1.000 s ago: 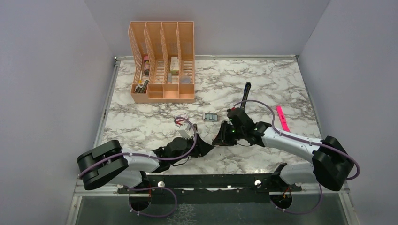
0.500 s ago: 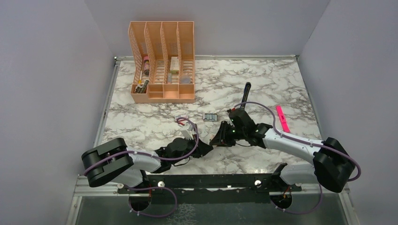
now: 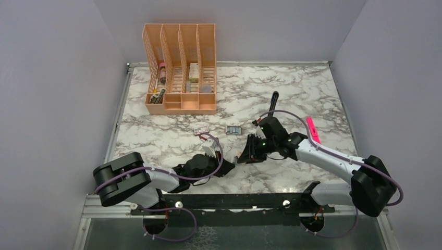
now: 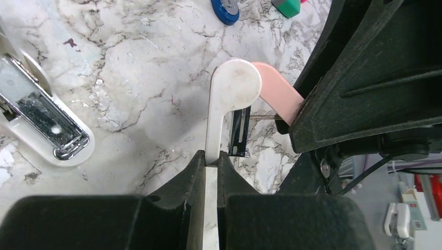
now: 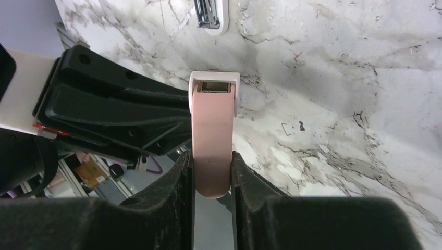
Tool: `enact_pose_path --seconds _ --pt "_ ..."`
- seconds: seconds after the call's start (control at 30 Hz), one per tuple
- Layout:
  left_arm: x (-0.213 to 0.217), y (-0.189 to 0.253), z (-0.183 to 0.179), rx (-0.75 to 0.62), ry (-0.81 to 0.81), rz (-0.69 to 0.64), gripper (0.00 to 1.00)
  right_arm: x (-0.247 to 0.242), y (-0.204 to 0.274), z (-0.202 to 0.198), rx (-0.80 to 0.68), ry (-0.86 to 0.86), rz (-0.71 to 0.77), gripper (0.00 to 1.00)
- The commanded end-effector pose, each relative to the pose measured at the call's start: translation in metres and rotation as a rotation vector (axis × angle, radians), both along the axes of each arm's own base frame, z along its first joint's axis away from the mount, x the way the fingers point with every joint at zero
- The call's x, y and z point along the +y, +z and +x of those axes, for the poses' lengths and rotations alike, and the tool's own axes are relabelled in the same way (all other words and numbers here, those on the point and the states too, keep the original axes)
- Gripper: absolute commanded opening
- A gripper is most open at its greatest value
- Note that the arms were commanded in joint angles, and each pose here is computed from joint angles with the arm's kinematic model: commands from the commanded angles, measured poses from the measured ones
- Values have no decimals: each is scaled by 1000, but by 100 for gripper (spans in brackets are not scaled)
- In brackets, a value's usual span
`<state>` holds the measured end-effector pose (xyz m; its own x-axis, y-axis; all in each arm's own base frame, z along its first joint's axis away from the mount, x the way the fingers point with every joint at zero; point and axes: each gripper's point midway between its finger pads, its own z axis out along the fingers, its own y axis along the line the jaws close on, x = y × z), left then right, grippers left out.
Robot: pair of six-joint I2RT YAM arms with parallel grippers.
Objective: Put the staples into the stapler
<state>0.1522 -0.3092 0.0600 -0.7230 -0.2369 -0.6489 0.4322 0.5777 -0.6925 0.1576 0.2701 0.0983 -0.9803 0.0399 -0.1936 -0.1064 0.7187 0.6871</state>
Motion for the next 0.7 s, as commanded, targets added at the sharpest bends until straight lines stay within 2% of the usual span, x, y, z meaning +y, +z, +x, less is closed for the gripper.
enact_pose_path --seconds 0.0,0.17,0.37,0.57,0.67 --pt "28 -32 7 -43 35 187 0 -10 20 -3 -40 82 -10 1" --pt "15 -20 2 -92 -52 170 0 -22 25 23 -112 19 -47 5" --pt "13 -9 -4 -154 -113 159 0 -41 29 49 -186 -59 -93 24" --pt "12 2 -7 -188 -137 132 0 -45 23 51 -183 -72 -90 34" --pt "9 6 -9 -196 -155 122 0 -42 21 51 -184 -74 -62 44"
